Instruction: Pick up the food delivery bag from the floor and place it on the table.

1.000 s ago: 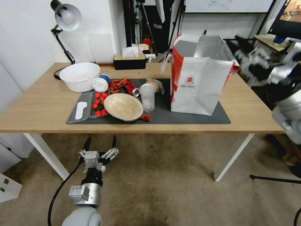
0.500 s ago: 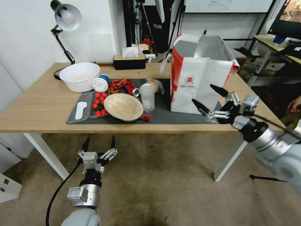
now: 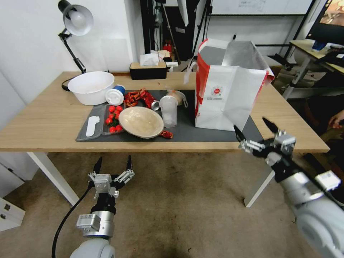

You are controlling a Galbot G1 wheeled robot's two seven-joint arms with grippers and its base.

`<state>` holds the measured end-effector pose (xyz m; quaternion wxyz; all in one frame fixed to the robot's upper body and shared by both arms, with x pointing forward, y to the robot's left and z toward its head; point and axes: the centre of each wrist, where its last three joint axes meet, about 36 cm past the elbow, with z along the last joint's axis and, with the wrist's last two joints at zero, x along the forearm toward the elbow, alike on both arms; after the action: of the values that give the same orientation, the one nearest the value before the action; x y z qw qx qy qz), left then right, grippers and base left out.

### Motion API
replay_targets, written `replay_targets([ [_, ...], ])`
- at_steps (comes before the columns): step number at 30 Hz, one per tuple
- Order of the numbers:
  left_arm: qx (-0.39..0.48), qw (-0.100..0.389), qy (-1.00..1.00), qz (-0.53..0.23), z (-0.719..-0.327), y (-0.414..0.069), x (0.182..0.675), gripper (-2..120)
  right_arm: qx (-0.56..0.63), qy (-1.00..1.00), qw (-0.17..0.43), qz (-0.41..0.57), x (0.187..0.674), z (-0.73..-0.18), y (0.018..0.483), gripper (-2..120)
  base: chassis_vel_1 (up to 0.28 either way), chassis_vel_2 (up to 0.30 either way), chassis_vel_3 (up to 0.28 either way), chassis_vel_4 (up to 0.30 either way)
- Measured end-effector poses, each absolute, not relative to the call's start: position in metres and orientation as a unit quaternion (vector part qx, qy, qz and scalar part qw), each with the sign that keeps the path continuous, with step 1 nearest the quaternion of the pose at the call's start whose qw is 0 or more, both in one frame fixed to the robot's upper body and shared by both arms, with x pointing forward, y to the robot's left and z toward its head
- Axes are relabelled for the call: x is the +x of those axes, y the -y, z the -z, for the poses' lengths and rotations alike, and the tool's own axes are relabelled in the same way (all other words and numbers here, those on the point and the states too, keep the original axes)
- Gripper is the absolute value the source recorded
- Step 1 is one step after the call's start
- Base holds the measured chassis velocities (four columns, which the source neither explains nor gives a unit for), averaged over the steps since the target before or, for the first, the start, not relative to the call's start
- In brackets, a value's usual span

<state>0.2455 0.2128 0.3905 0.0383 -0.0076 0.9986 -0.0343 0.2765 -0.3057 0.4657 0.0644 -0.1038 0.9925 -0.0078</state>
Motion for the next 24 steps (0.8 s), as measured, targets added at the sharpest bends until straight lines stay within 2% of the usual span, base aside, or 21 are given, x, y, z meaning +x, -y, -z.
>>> replay_targets([
  [8, -0.005, 0.038, -0.999, 0.034, -0.389, -0.212, 0.245, 100, -0.056, -0.997, 0.055, 0.008, 0.252, -0.427, 0.3, 100, 0.0, 0.0, 0.0, 0.0],
  [24, -0.002, 0.041, -0.998, 0.037, -0.386, -0.211, 0.245, 100, -0.029, -0.998, 0.046, 0.023, 0.244, -0.398, 0.291, 100, 0.0, 0.0, 0.0, 0.0],
])
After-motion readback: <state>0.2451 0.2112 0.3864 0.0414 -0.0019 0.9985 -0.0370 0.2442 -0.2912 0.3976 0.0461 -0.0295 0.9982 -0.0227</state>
